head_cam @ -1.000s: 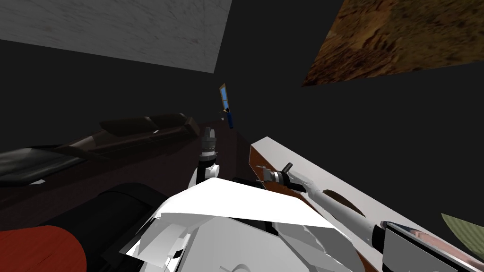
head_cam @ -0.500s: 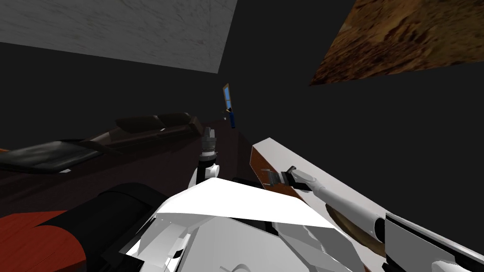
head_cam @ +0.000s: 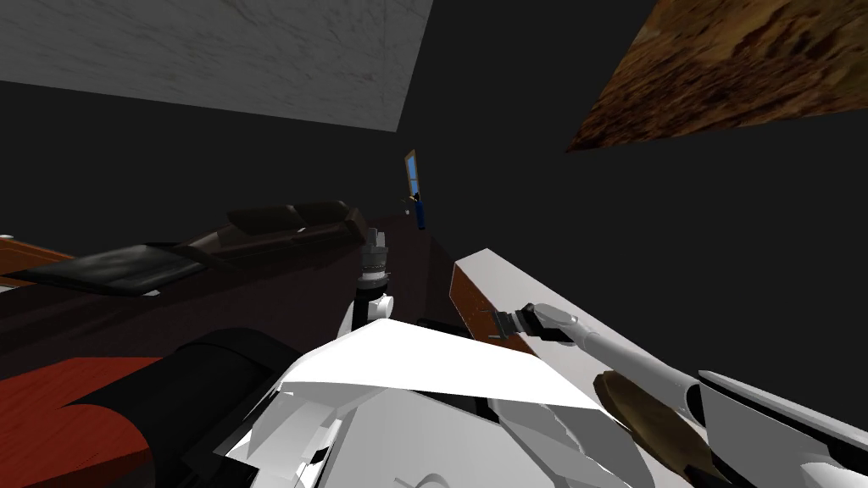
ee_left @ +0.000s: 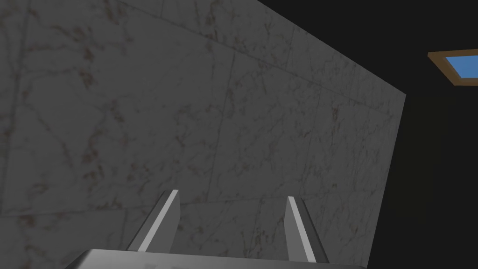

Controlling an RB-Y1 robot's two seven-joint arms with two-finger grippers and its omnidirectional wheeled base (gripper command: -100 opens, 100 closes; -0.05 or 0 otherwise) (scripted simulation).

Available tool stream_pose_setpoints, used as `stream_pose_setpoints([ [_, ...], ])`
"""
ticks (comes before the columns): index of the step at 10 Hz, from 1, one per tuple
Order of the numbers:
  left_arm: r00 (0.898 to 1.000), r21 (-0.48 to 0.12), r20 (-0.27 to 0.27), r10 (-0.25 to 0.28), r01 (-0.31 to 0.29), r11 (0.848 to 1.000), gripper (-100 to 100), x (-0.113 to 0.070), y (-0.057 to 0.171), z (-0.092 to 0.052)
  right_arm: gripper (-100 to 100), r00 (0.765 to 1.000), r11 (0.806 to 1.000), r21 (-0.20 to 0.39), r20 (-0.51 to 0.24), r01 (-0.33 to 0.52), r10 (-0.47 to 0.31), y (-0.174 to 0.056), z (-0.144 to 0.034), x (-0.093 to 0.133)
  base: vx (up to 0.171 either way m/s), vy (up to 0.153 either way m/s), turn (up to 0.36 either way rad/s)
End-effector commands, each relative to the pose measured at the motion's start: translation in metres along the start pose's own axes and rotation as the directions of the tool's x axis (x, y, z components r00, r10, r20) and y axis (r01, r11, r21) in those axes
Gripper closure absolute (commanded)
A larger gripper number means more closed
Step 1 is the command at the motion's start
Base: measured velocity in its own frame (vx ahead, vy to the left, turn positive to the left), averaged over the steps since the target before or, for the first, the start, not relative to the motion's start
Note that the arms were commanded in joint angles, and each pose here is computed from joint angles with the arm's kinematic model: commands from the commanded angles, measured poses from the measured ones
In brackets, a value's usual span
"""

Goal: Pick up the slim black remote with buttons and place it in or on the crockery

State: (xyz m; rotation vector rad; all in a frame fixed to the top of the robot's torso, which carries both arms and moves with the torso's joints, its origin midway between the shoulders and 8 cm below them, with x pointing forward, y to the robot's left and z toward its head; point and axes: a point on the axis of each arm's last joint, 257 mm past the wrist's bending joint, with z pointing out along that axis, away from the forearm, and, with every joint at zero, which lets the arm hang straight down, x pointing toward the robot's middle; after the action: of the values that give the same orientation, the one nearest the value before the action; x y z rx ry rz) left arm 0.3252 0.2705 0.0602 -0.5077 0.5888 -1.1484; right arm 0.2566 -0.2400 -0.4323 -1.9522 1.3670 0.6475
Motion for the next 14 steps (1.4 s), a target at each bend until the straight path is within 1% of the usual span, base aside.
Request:
stream_pose_setpoints([
  [1,1.0,0.0,0.0,0.0,0.0,1.0,0,0.0,0.0,0.0,-100,0.999,1.0,-0.019,-0.044,0.011,-0.012,0.003,-0.014,0.016,0.01,-0.018,0.07],
  [2,1.0,0.0,0.0,0.0,0.0,1.0,0,0.0,0.0,0.0,-100,0.992,0.998,-0.059,-0.121,0.032,-0.038,0.012,-0.035,0.043,0.012,-0.019,0.107],
  [3,1.0,0.0,0.0,0.0,0.0,1.0,0,0.0,0.0,0.0,-100,0.992,0.998,-0.059,-0.122,0.031,-0.038,0.012,-0.035,0.043,0.013,-0.02,0.047],
  [4,1.0,0.0,0.0,0.0,0.0,1.0,0,0.0,0.0,0.0,-100,0.979,0.994,-0.098,-0.194,0.044,-0.063,0.021,-0.057,0.068,0.02,-0.021,0.081],
  [5,1.0,0.0,0.0,0.0,0.0,1.0,0,0.0,0.0,0.0,-100,0.979,0.994,-0.098,-0.194,0.044,-0.063,0.021,-0.057,0.068,0.016,-0.024,0.042],
  [6,1.0,0.0,0.0,0.0,0.0,1.0,0,0.0,0.0,0.0,-100,0.964,0.989,-0.138,-0.248,0.06,-0.093,0.028,-0.076,0.086,0.017,-0.02,0.095],
  [7,1.0,0.0,0.0,0.0,0.0,1.0,0,0.0,0.0,0.0,-100,0.962,0.989,-0.136,-0.258,0.052,-0.087,0.028,-0.079,0.09,0.016,-0.019,0.043],
  [8,1.0,0.0,0.0,0.0,0.0,1.0,0,0.0,0.0,0.0,-100,0.943,0.984,-0.172,-0.316,0.056,-0.109,0.036,-0.101,0.11,0.019,-0.018,0.07],
  [9,1.0,0.0,0.0,0.0,0.0,1.0,0,0.0,0.0,0.0,-100,0.943,0.984,-0.172,-0.316,0.056,-0.109,0.036,-0.101,0.11,0.021,-0.019,0.038],
  [11,1.0,0.0,0.0,0.0,0.0,1.0,0,0.0,0.0,0.0,-100,0.902,0.97,-0.238,-0.407,0.051,-0.147,0.053,-0.138,0.141,0.041,-0.025,0.087],
  [12,1.0,0.0,0.0,0.0,0.0,1.0,0,0.0,0.0,0.0,-100,0.902,0.97,-0.238,-0.407,0.051,-0.147,0.053,-0.138,0.141,0.04,-0.026,0.049],
  [13,1.0,0.0,0.0,0.0,0.0,1.0,0,0.0,0.0,0.0,-100,0.883,0.963,-0.265,-0.439,0.046,-0.164,0.06,-0.152,0.152,0.038,-0.017,0.067],
  [14,1.0,0.0,0.0,0.0,0.0,1.0,0,0.0,0.0,0.0,-100,0.883,0.963,-0.265,-0.439,0.046,-0.164,0.06,-0.152,0.152,0.031,-0.012,0.024],
])
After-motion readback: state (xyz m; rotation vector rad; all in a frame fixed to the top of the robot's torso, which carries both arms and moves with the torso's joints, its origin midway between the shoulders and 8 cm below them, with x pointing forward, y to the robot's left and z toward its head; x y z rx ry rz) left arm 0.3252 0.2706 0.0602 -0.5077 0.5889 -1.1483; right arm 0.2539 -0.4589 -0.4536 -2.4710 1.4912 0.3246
